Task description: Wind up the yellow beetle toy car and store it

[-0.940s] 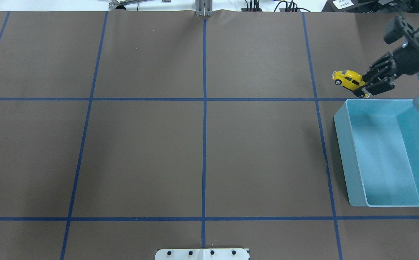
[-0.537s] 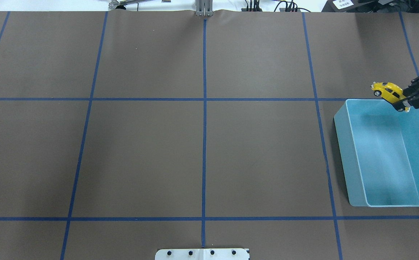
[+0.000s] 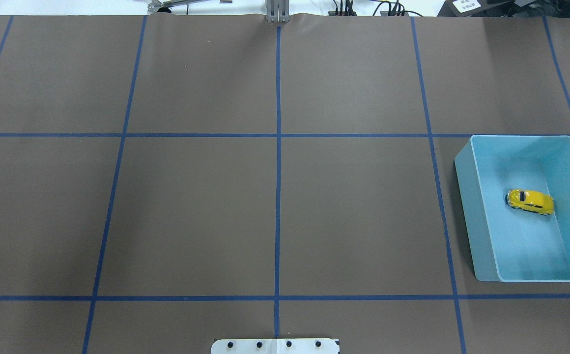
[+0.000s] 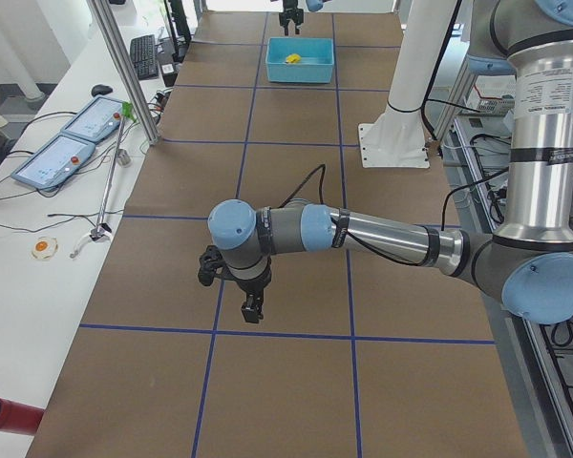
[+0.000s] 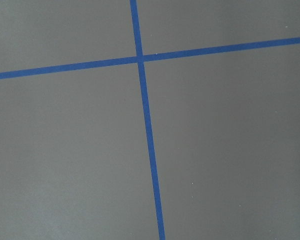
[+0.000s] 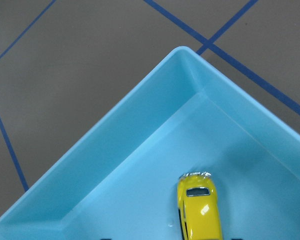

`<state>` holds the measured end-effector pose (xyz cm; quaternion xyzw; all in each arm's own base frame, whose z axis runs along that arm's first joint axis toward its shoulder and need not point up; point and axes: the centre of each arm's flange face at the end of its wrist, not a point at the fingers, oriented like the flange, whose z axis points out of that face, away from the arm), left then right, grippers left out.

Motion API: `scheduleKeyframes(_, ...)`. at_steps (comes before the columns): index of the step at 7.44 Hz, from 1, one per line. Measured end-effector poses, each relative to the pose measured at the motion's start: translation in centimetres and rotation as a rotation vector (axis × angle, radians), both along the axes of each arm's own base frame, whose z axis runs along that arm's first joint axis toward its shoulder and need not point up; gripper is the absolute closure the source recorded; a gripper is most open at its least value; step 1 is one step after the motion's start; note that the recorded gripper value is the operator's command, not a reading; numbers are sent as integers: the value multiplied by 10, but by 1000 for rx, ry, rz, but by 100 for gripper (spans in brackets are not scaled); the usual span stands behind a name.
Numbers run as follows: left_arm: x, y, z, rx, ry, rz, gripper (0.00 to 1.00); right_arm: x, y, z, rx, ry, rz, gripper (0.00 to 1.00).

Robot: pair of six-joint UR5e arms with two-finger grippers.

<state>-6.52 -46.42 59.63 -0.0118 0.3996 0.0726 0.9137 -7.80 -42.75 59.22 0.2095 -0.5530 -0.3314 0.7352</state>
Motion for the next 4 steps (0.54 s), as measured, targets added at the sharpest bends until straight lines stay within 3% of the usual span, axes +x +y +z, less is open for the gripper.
scheduleKeyframes(2, 1, 0, -1, 2, 0, 1, 0, 16, -2, 27, -34, 14, 32, 0)
scheduleKeyframes(4, 1, 0, -1, 3, 2, 1, 0, 47, -10, 55, -83, 41, 111, 0)
